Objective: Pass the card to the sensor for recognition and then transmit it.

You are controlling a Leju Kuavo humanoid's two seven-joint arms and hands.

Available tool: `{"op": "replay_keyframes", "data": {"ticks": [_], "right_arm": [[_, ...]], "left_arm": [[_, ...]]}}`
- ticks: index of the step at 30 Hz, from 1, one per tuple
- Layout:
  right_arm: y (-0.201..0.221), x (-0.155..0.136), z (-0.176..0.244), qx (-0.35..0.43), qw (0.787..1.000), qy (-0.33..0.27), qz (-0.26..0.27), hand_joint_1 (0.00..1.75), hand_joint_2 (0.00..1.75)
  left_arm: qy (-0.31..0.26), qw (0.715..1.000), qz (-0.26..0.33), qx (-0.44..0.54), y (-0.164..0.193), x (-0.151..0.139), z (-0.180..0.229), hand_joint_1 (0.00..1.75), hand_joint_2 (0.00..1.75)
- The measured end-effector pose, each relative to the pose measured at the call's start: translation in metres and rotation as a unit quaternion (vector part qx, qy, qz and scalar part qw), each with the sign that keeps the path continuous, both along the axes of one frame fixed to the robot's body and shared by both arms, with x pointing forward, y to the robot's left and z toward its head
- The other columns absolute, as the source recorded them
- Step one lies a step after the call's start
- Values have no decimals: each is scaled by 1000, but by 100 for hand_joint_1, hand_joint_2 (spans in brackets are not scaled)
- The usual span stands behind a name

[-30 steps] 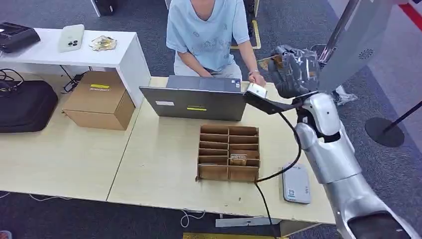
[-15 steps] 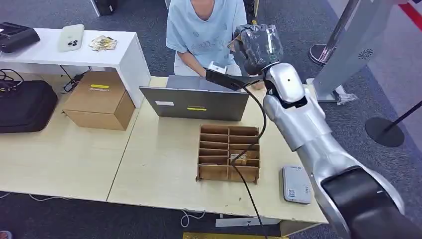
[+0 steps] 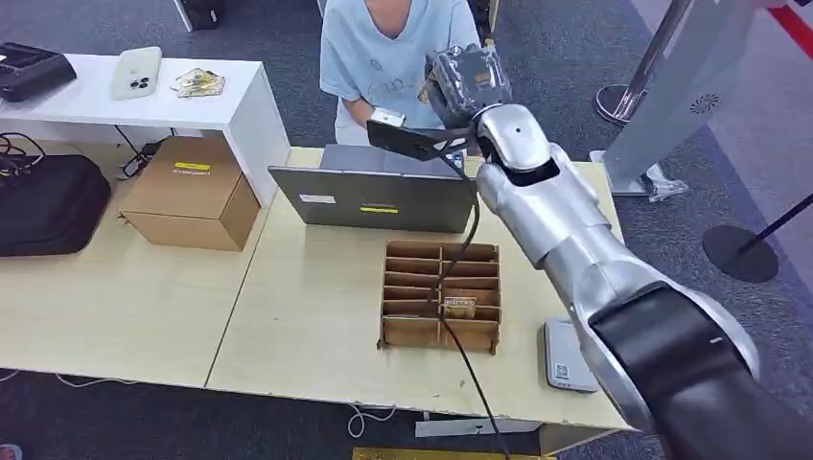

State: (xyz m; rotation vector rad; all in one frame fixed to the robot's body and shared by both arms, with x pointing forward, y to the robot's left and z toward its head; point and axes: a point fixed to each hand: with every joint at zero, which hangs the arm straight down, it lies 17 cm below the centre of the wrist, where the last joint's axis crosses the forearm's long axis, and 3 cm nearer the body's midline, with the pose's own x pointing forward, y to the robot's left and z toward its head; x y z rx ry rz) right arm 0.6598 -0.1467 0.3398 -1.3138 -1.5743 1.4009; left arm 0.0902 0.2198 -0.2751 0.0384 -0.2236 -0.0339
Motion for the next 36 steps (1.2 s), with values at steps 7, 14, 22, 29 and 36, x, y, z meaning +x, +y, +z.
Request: {"op": "replay_keyframes", "data": {"ticks": [7, 14, 22, 29, 36], "right_arm": [[-1, 3, -9, -38, 999, 10, -14, 175, 175], [-1, 4, -11, -39, 999, 12, -15, 175, 175], [-3, 5, -27, -53, 998, 38, -25, 175, 175], [1, 3, -37, -93, 994, 43, -26, 175, 175], [-5, 4, -45, -100, 993, 51, -37, 175, 175]], "left_arm": [[4, 1000, -2, -1, 0, 0, 0, 0, 175], [4, 1000, -2, -1, 0, 0, 0, 0, 175], [5, 1000, -3, 0, 1, -1, 0, 0, 175], [6, 1000, -2, 0, 1, -1, 0, 0, 175], [6, 1000, -3, 0, 1, -1, 0, 0, 175]]}}
